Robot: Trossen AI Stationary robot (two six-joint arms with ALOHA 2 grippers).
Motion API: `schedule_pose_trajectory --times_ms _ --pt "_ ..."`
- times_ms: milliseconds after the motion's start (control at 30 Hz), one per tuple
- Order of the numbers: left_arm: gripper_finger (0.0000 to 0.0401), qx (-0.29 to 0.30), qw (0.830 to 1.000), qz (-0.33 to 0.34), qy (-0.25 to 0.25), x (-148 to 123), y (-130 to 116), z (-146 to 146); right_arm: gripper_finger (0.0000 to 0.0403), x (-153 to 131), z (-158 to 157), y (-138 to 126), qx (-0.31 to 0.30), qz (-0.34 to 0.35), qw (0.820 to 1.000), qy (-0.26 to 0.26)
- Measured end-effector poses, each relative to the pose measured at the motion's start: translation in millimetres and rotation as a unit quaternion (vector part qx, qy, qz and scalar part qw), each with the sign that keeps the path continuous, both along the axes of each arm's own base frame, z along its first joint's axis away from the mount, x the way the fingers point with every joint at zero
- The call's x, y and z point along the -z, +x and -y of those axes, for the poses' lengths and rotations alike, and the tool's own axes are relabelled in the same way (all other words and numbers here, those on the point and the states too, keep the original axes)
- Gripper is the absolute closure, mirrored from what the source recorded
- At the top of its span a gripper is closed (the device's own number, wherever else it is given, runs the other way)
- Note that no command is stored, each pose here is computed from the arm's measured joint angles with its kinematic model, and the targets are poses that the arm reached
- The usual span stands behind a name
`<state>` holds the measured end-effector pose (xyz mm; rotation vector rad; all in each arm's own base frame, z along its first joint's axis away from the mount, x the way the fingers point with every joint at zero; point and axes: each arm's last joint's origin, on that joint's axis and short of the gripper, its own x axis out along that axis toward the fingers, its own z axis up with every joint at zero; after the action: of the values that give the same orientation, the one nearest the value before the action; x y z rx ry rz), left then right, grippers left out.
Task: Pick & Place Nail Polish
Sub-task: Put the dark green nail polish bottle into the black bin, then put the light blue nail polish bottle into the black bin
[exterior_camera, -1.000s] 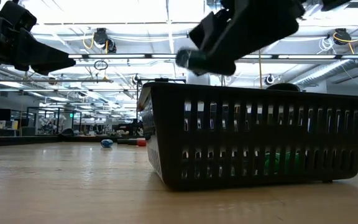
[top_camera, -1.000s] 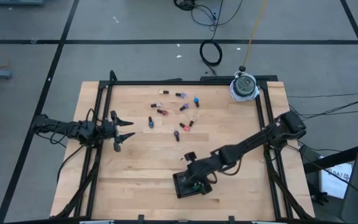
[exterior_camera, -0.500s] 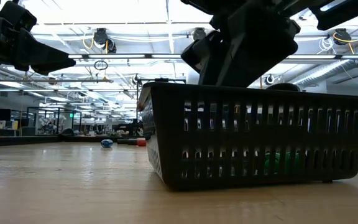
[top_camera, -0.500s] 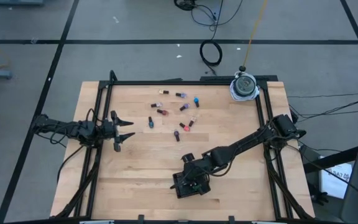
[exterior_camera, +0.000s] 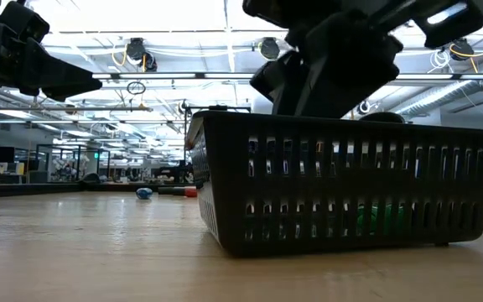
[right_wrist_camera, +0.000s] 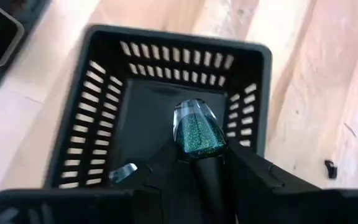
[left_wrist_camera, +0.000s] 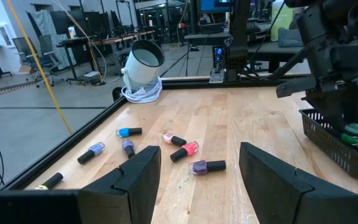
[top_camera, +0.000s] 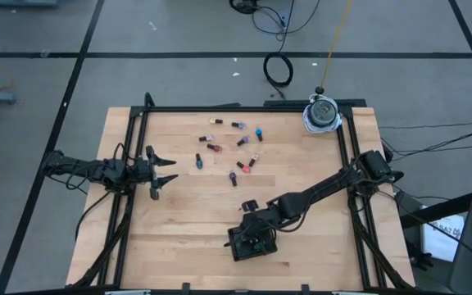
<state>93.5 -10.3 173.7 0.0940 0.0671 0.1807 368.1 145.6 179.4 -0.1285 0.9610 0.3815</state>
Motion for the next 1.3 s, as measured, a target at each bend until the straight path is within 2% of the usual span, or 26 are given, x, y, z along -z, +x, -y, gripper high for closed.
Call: schedule_pose_trajectory --times_ms 367,600,933,1300 --pt "0.0187 0.000 1.000 0.000 0.000 0.0 0.0 0.0 0.0300 20.1 2.8 -7.1 0.034 0.002 0.999 0.027" --pt "0.0187 0.000 1.000 0.000 0.000 0.1 0.0 0.0 0.0296 20.5 2.9 -7.4 0.036 0.001 0.999 0.028" --pt "0.0187 0.000 1.000 0.000 0.000 0.1 0.0 0.0 0.0255 20.5 2.0 -7.7 0.036 0.000 0.999 0.030" --pt "0.0187 0.000 1.000 0.000 0.000 0.1 0.0 0.0 0.0259 18.1 2.2 -8.2 0.036 0.003 0.999 0.031"
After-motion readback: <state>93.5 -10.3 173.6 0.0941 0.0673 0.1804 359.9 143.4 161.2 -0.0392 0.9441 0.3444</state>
